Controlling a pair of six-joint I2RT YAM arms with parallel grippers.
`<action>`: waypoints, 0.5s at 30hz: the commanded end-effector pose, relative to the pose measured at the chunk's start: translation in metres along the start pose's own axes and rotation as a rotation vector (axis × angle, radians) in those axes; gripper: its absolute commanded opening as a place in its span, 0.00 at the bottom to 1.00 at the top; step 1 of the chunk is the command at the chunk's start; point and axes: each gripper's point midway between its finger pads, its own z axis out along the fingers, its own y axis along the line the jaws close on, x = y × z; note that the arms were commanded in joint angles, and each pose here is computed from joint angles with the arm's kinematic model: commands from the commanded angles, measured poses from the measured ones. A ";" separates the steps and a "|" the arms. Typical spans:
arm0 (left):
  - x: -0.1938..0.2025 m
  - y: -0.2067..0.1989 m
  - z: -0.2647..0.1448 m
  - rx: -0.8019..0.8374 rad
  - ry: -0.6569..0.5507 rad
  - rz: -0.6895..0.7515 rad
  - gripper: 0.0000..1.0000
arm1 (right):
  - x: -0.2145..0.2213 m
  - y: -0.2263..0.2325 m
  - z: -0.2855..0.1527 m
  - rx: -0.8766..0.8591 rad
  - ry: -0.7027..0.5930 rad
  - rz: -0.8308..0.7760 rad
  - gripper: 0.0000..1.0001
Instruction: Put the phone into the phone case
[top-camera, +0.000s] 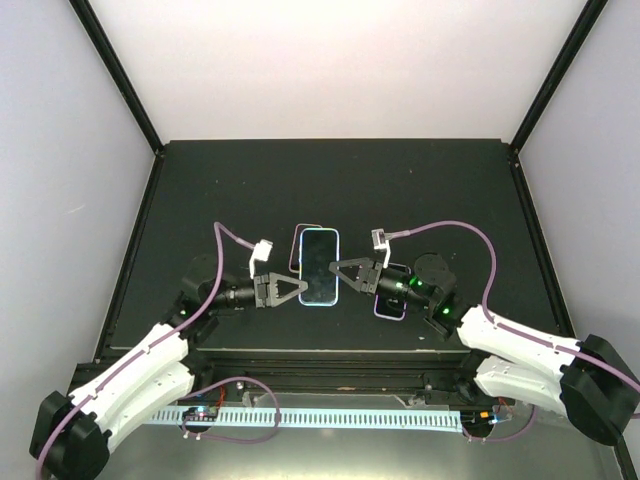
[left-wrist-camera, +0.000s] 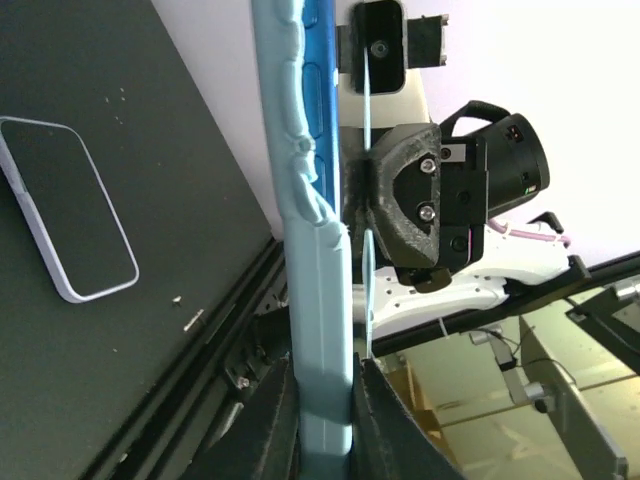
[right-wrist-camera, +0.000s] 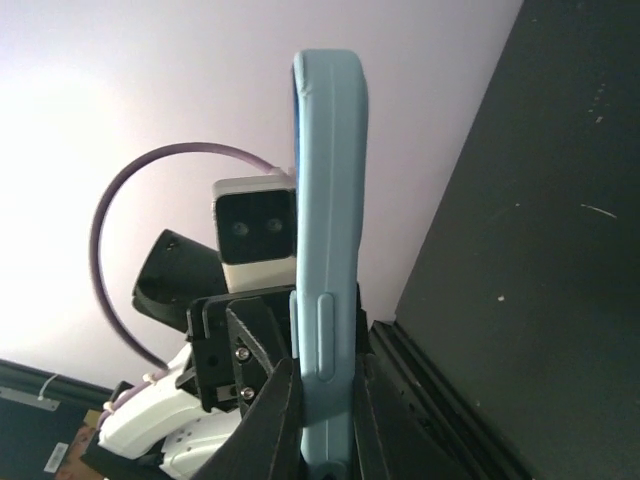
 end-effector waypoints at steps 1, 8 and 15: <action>0.000 0.000 0.002 -0.025 0.019 0.017 0.03 | -0.021 0.023 0.002 -0.046 -0.083 -0.041 0.01; -0.005 0.000 0.003 -0.068 0.020 0.013 0.02 | -0.016 0.010 0.001 0.013 -0.060 -0.084 0.01; -0.007 -0.004 0.002 -0.048 0.008 -0.008 0.18 | -0.014 0.007 -0.001 0.019 -0.062 -0.065 0.01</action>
